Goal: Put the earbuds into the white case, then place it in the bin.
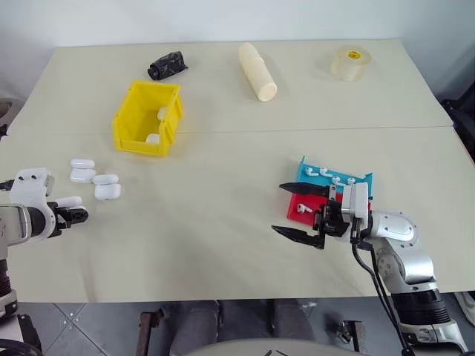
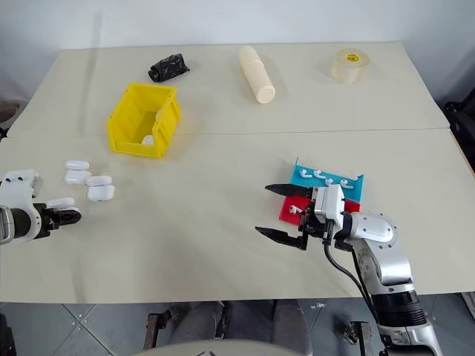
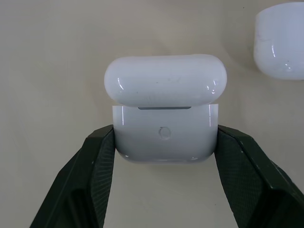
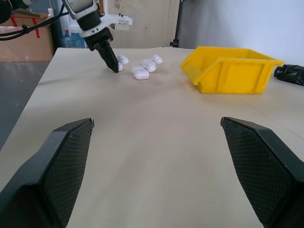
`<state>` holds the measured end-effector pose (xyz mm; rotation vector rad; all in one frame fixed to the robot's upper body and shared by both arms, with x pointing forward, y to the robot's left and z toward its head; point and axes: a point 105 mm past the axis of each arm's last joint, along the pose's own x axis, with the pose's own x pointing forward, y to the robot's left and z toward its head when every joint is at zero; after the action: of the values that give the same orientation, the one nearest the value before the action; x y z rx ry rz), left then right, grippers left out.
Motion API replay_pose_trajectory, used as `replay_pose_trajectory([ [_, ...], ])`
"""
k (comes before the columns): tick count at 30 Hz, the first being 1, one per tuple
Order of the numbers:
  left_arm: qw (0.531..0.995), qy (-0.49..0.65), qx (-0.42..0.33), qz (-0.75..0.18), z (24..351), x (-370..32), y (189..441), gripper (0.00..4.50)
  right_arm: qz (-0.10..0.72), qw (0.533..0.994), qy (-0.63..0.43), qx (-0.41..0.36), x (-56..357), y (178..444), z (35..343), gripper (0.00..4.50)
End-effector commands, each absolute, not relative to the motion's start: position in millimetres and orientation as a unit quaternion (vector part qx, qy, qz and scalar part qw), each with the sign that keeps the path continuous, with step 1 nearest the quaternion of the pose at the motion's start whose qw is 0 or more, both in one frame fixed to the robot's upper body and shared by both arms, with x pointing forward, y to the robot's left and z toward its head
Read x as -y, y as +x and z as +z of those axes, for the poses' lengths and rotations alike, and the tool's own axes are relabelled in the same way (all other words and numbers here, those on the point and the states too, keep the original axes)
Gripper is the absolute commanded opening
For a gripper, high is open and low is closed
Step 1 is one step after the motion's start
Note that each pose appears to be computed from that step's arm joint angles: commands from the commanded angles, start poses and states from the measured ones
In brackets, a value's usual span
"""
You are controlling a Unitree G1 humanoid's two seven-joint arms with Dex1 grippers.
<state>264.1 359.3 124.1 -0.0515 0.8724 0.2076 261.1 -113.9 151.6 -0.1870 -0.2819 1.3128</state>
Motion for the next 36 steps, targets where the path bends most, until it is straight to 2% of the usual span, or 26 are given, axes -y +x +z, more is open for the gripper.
replay_pose_trajectory([
  [1,0.901,-0.03,-0.416,0.124,128.1,-370.6,249.3,2.76,0.609,0.772,-0.096,0.152,111.5,257.2,159.9,4.5],
  [3,0.907,-0.038,-0.403,0.113,129.8,-369.5,242.0,2.76,0.608,0.773,-0.097,0.151,112.6,258.0,159.4,4.5],
  [7,0.955,-0.032,-0.293,0.041,148.6,-357.4,241.1,2.76,0.607,0.775,-0.097,0.149,114.3,260.6,159.1,4.5],
  [9,0.978,0.004,-0.206,-0.034,165.6,-342.3,239.0,2.76,0.604,0.777,-0.098,0.147,116.4,262.6,159.5,4.5],
  [10,0.982,0.019,-0.177,-0.062,171.1,-336.1,236.6,2.76,0.603,0.778,-0.099,0.146,117.5,263.4,159.8,4.5],
  [12,0.982,0.03,-0.073,-0.171,193.9,-306.4,230.8,2.76,0.599,0.781,-0.101,0.144,120.3,264.9,160.6,4.5],
  [13,0.974,0.042,-0.011,-0.222,205.9,-292.1,224.2,2.76,0.597,0.783,-0.103,0.141,122.2,265.1,160.5,4.5],
  [14,0.964,0.052,0.009,-0.262,206.8,-280.6,219.2,2.76,0.596,0.783,-0.111,0.138,124.4,264.6,159.6,4.5],
  [19,0.916,0.069,0.041,-0.392,197.8,-234.1,227.4,2.76,0.57,0.801,-0.134,0.126,143.8,264.4,160.6,4.5],
  [28,0.816,0.096,0.149,-0.55,194.7,-154.0,257.4,2.76,0.495,0.847,-0.157,0.112,176.5,247.7,161.6,4.5],
  [31,0.786,0.089,0.17,-0.588,192.0,-136.2,259.8,2.76,0.47,0.862,-0.159,0.109,181.3,237.5,160.5,4.5],
  [36,0.718,0.069,0.196,-0.664,182.5,-105.8,250.2,2.76,0.425,0.886,-0.164,0.09,194.3,217.4,158.0,4.5],
])
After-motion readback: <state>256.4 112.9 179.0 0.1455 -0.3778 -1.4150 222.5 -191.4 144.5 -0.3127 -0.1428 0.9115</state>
